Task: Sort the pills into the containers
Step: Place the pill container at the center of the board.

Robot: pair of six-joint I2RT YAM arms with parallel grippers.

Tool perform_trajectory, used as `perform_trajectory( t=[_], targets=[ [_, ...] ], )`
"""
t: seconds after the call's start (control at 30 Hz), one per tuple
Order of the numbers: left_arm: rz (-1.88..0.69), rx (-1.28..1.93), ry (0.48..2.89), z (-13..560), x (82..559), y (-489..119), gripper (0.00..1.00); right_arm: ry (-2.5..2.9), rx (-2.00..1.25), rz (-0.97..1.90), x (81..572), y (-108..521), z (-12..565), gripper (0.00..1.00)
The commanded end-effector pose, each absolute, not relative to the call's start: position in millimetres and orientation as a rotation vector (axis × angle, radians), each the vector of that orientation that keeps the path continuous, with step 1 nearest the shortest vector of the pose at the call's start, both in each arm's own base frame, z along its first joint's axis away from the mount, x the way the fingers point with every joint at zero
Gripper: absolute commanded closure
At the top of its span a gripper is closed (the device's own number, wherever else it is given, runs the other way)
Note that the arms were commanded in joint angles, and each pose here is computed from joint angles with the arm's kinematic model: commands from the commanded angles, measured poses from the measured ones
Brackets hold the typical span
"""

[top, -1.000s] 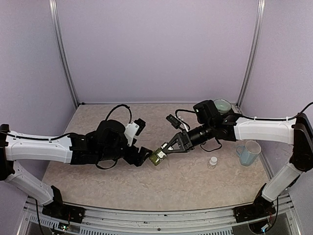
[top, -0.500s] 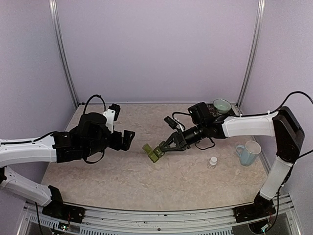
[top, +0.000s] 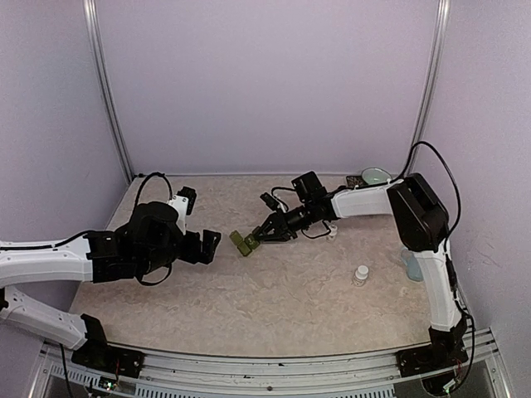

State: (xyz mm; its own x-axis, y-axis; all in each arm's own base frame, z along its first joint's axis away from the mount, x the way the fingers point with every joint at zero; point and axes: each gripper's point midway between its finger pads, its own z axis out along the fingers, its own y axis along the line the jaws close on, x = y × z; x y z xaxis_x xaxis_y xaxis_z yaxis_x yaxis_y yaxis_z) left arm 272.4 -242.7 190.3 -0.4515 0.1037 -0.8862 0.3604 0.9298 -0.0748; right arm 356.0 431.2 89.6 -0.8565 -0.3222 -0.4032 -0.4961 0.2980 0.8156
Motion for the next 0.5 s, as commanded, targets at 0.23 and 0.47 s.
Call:
perform_trajectory(
  t=[0.23,0.47],
  targets=[
    [-0.332,0.266,2.030,192.0,270.2,-233.3,0.01,2.448,-0.663,1.595,405.4,450.0,58.1,0.88],
    [-0.336,0.262,2.028,191.8,269.8,-233.0,0.01,2.491,-0.612,1.523,414.0,445.4,46.6,0.73]
  ],
)
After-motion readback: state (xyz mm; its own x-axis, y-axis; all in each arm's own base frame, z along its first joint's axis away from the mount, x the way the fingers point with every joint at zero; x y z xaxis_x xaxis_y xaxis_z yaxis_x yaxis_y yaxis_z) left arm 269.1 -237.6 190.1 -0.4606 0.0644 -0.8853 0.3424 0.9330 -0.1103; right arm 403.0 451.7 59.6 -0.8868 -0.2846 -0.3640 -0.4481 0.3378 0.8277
